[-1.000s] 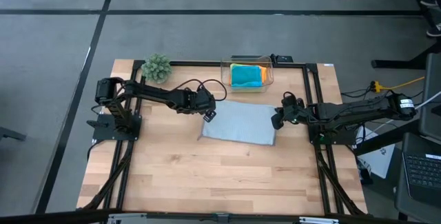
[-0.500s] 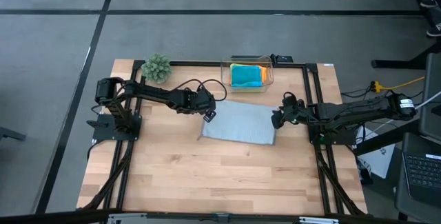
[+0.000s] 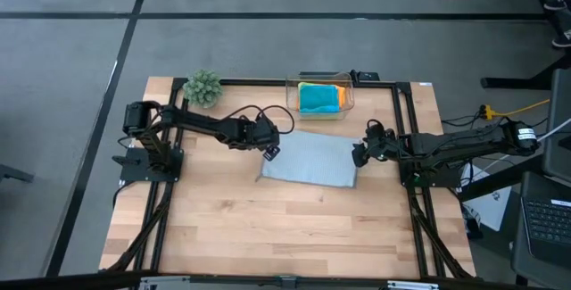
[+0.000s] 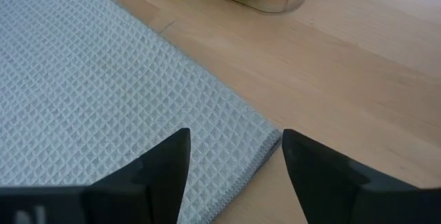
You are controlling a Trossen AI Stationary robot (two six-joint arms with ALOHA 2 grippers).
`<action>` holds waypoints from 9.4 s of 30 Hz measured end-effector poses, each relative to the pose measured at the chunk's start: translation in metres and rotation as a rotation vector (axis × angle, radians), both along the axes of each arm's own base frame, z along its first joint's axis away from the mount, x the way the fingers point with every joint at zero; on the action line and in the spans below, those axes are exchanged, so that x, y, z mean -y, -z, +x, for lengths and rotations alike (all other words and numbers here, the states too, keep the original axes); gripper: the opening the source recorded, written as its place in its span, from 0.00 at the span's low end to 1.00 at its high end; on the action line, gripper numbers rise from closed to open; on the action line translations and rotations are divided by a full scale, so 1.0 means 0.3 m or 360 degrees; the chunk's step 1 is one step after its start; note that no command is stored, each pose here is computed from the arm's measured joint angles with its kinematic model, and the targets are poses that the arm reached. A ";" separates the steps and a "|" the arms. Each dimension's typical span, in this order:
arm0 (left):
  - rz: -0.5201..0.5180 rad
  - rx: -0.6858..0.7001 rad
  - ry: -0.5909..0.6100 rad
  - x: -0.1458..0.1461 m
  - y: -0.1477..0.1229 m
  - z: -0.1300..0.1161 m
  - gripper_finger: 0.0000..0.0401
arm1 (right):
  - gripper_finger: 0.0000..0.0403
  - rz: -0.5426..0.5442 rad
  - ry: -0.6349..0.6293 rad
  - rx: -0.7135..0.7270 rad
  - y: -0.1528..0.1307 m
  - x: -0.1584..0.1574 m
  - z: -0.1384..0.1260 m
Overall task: Fold microfiber towels
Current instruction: Fold the gray microfiber cloth
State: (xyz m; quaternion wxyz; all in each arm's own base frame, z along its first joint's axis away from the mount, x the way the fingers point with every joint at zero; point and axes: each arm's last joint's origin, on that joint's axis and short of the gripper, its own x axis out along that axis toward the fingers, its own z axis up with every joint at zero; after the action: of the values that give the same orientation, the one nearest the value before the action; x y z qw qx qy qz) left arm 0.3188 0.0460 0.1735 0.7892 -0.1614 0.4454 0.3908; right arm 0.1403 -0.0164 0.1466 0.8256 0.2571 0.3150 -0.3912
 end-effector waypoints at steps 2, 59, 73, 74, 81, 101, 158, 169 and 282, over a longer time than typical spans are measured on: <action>0.0000 0.0000 0.0016 0.011 0.000 0.002 0.18 | 0.58 0.0000 0.0000 0.0000 0.000 0.000 0.000; 0.0096 0.0226 0.0082 0.084 -0.023 0.048 0.18 | 0.58 0.0196 -0.0133 0.0007 0.005 -0.013 0.004; 0.0096 0.0227 0.0084 0.084 -0.023 0.048 0.18 | 0.58 0.0195 -0.0133 0.0007 0.005 -0.013 0.004; 0.0096 0.0227 0.0084 0.084 -0.023 0.048 0.18 | 0.58 0.0196 -0.0133 0.0007 0.005 -0.013 0.004; 0.0096 0.0227 0.0083 0.084 -0.023 0.048 0.18 | 0.58 0.0196 -0.0132 0.0008 0.004 -0.013 0.004; 0.0098 0.0283 0.0082 0.084 -0.029 0.057 0.18 | 0.58 0.0195 -0.0134 0.0007 0.004 -0.013 0.004; 0.0099 0.0299 0.0081 0.084 -0.030 0.059 0.18 | 0.58 0.0196 -0.0132 0.0007 0.005 -0.013 0.004; 0.0099 0.0299 0.0082 0.084 -0.030 0.059 0.18 | 0.58 0.0191 -0.0136 0.0057 -0.001 -0.013 0.012; -0.0677 -0.0425 0.0900 0.450 -0.037 0.284 0.03 | 0.58 -0.0739 -0.0449 -0.0170 -0.437 0.013 0.079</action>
State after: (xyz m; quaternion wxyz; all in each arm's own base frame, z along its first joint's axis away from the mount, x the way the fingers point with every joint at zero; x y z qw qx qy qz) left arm 0.4039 -0.0889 0.1848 0.7498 -0.1398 0.6425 0.0740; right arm 0.1639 -0.0204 0.2776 0.8909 -0.0066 0.2927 -0.3472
